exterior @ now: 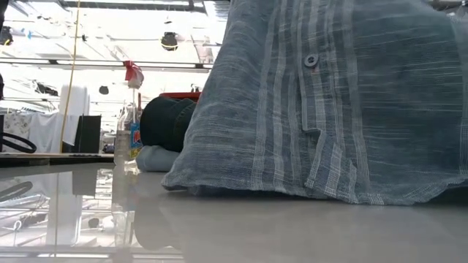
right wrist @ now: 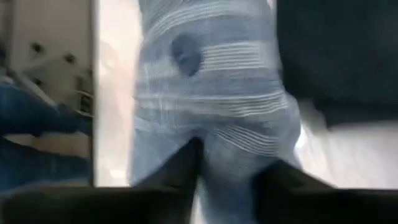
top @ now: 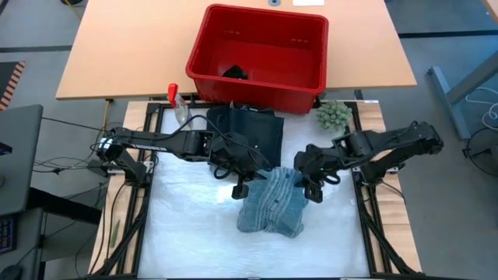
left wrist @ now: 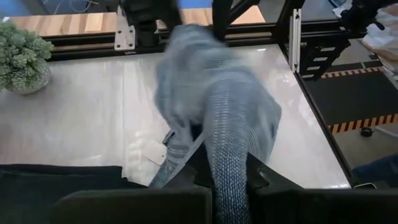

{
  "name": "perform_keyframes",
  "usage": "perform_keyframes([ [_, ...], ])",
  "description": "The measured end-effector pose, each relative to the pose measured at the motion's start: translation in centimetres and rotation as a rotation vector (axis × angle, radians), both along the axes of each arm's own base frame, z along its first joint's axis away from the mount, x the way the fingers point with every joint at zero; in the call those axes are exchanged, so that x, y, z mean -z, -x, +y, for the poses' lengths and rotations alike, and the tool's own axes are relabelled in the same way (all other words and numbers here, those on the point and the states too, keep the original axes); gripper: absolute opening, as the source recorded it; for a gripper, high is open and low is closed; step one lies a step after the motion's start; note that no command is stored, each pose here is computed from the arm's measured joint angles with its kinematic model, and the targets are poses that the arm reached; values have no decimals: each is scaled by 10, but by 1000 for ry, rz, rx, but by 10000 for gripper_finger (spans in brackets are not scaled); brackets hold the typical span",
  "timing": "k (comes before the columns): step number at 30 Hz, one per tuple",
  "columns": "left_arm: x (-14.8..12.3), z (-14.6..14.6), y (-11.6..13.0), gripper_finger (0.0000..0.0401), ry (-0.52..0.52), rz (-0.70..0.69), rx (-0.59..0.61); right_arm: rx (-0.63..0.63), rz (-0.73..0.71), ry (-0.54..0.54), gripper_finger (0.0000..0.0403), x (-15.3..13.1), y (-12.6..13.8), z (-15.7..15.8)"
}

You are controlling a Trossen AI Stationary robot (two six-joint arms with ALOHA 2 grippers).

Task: Fold Laundry from Bin
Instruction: Fold the blue long sleeve on the table

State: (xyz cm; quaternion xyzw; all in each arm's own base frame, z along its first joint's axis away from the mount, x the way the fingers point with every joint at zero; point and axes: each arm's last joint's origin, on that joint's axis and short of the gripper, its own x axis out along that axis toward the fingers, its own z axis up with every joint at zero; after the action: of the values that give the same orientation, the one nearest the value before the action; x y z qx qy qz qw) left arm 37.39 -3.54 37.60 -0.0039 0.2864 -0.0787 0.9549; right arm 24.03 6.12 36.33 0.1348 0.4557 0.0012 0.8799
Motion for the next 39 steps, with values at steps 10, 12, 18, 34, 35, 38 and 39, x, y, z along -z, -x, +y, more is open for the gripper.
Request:
perform_keyframes([
  [10, -19, -20, 18, 0, 19, -58, 85, -29, -209, -199, 31, -43, 3, 23],
  [12, -32, -27, 29, 0, 29, -102, 105, -58, -285, -254, 31, -60, 6, 33],
  [18, -71, -60, 61, 0, 132, -298, 178, -147, -592, -471, 31, -101, 4, 65],
  [34, -63, -60, 70, 0, 230, -221, 57, -56, -364, -296, 31, -65, -34, 72],
  [35, -52, -55, 68, 0, 208, -179, 34, -26, -323, -248, 31, -59, -35, 67],
  [38, -20, -35, 67, 0, 172, -80, -29, 81, -182, -116, 31, -35, -38, 49],
  [39, -10, -27, 68, 0, 165, -60, -42, 119, -156, -81, 31, -27, -40, 43],
])
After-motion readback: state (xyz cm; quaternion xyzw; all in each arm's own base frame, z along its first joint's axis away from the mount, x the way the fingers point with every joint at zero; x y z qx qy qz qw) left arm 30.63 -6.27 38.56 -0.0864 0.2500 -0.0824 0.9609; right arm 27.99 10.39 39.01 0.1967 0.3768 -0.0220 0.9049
